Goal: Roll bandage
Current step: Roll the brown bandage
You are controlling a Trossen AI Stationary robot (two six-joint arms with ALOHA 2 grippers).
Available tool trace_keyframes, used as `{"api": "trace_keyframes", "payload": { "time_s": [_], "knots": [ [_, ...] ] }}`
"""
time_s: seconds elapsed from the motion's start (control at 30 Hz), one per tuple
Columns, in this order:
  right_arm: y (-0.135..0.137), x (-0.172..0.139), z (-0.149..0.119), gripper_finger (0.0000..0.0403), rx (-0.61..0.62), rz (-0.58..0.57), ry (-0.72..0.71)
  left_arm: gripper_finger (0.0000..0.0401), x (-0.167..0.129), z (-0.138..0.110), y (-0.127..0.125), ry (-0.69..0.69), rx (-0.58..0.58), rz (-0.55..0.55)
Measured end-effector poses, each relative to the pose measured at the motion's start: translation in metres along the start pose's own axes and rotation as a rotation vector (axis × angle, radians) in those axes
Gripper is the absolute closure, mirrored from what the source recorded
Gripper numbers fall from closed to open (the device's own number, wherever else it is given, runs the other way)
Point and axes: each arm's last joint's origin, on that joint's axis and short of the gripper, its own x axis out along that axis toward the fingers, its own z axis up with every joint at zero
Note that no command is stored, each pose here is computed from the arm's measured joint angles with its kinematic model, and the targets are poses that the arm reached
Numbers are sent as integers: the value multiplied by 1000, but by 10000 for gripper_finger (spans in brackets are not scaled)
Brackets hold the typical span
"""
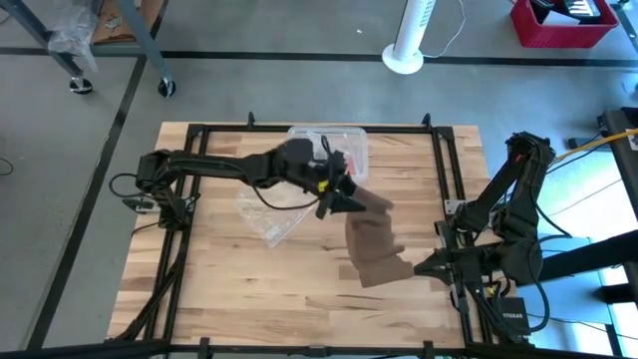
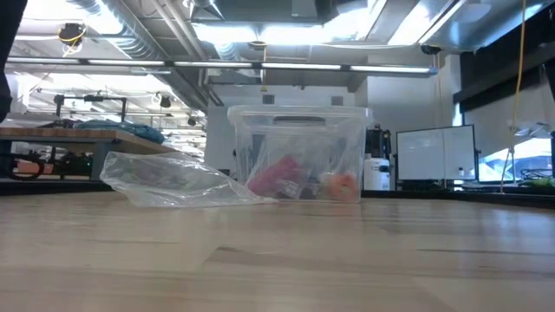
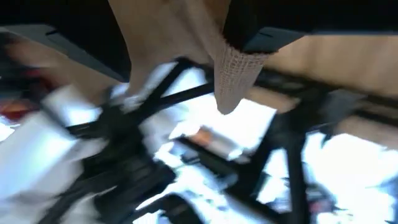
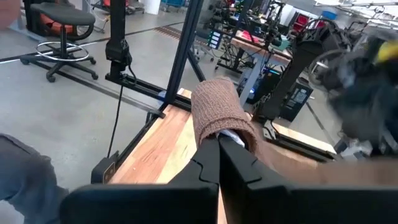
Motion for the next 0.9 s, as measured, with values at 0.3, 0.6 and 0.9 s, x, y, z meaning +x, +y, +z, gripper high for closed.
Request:
{"api": "trace_keyframes", "payload": {
  "time_s": [0.3,0.6,0.9],
  "knots": [
    [0,0,-1,403,-13,-11,7,170,-36,27,6,-211,101,542],
    [0,0,-7,403,-17,-8,50,170,-46,-2,21,130,122,736],
    [0,0,-7,403,-32,-8,52,171,-47,0,22,95,110,768]
  ]
}}
